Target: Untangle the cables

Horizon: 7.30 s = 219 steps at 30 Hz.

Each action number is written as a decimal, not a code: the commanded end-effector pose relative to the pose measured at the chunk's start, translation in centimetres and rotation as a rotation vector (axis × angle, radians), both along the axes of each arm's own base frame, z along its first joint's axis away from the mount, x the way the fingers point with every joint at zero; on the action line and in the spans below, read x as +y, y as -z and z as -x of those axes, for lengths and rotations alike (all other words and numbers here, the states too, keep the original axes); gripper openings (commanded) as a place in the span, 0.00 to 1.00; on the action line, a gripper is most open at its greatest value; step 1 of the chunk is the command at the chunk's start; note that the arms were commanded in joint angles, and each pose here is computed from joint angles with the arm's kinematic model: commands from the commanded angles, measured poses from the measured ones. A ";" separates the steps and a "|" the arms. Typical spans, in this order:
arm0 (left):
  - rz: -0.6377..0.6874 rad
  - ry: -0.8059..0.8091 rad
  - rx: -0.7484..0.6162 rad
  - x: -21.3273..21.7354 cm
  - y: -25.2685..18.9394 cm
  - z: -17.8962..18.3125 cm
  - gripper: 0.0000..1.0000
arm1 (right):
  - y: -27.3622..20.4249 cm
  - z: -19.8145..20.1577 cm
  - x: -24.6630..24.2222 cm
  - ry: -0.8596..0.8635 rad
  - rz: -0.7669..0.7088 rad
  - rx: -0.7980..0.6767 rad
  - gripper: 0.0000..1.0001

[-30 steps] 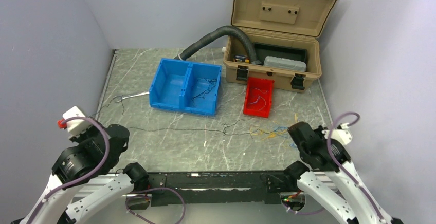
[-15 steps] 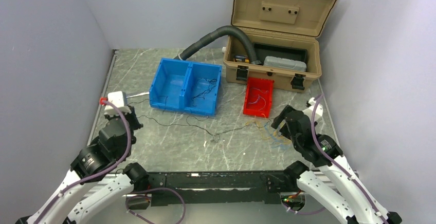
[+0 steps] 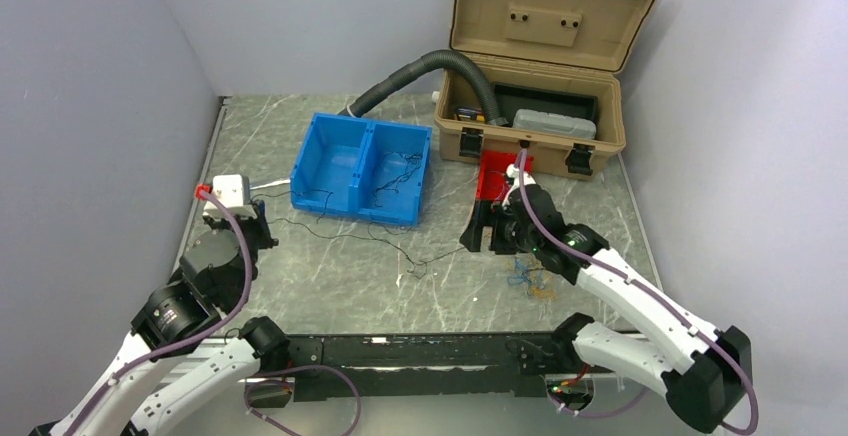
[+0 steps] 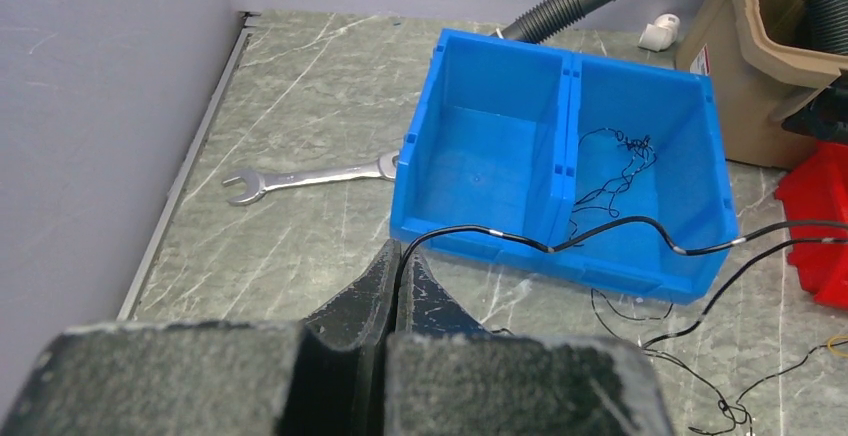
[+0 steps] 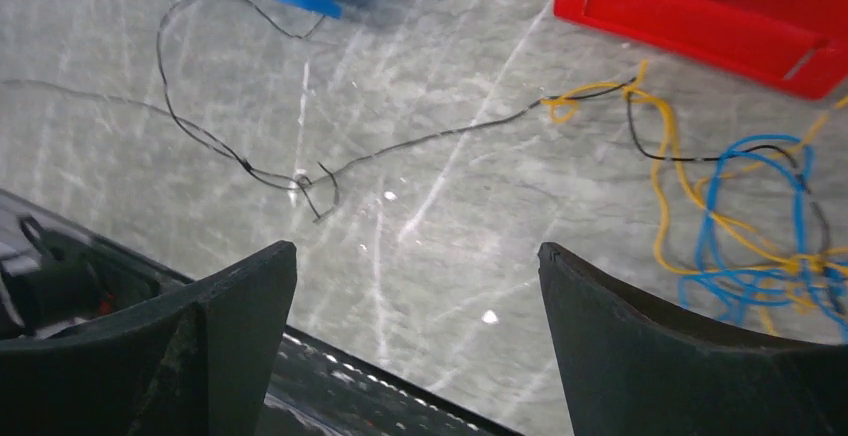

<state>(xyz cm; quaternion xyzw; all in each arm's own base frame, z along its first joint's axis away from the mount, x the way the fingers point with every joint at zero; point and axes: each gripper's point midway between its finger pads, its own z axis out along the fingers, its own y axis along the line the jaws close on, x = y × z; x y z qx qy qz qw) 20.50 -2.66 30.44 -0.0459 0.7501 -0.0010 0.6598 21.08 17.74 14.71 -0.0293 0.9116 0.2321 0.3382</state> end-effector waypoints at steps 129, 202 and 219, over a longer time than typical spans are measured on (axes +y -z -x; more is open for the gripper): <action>0.106 0.172 -0.053 -13.9 -10.9 -21.4 0.00 | -8.9 0.6 -4.6 0.349 -0.115 -0.431 0.91; 0.075 0.941 0.802 -41.8 21.1 3.9 0.78 | -5.9 2.4 -16.3 0.855 0.078 -0.228 0.93; -0.011 1.091 1.031 -43.9 24.7 7.8 0.59 | -5.4 1.0 -14.9 0.815 0.073 -0.239 0.92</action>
